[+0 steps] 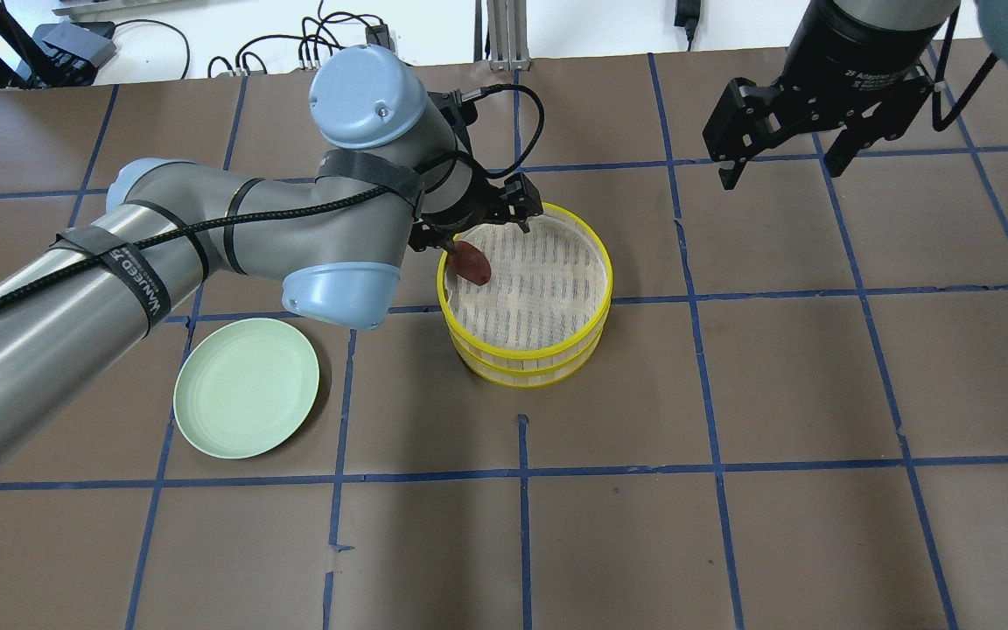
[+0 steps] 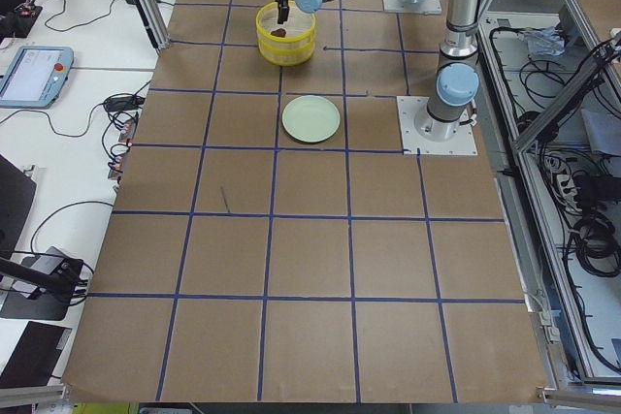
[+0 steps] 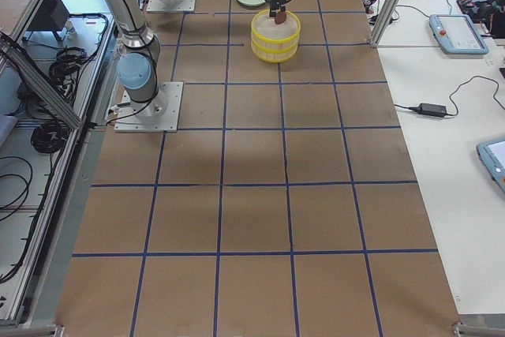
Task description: Place buns in different layers of steamer
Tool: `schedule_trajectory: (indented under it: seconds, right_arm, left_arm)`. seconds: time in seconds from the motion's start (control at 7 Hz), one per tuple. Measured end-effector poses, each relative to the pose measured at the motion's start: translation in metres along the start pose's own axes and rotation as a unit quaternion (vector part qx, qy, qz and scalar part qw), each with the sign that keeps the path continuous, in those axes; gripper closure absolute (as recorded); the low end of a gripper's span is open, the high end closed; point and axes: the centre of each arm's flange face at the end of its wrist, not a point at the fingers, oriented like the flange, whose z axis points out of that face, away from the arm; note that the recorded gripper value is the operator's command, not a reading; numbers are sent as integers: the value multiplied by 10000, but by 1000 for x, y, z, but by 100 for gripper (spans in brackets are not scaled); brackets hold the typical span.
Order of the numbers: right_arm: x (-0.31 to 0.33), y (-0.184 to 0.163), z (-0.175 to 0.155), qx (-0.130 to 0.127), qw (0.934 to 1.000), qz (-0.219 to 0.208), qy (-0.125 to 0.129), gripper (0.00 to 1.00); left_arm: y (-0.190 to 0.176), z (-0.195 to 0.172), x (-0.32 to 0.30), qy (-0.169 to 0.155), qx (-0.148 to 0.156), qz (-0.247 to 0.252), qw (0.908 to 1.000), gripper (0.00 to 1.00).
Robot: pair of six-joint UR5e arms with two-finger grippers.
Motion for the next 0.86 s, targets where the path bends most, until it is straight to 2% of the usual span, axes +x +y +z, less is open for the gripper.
schedule_trajectory:
  seconds: [0.14, 0.43, 0.57, 0.86]
  right_arm:
    - [1, 0, 0, -1, 10000, 21, 27, 0]
    - [3, 3, -1, -140, 9995, 274, 95, 0]
    - [5, 4, -3, -195, 9986, 439, 204, 0]
    - [9, 4, -7, -238, 9973, 567, 391, 0]
  left_arm:
    - [-14, -8, -23, -132, -4, 380, 9992, 0]
    - [-43, -46, -96, -351, -275, 929, 9947, 0]
    - [-49, -76, -131, -426, -525, 999, 9927, 0]
    - [-46, -157, -167, -492, -1035, 805, 9901, 0]
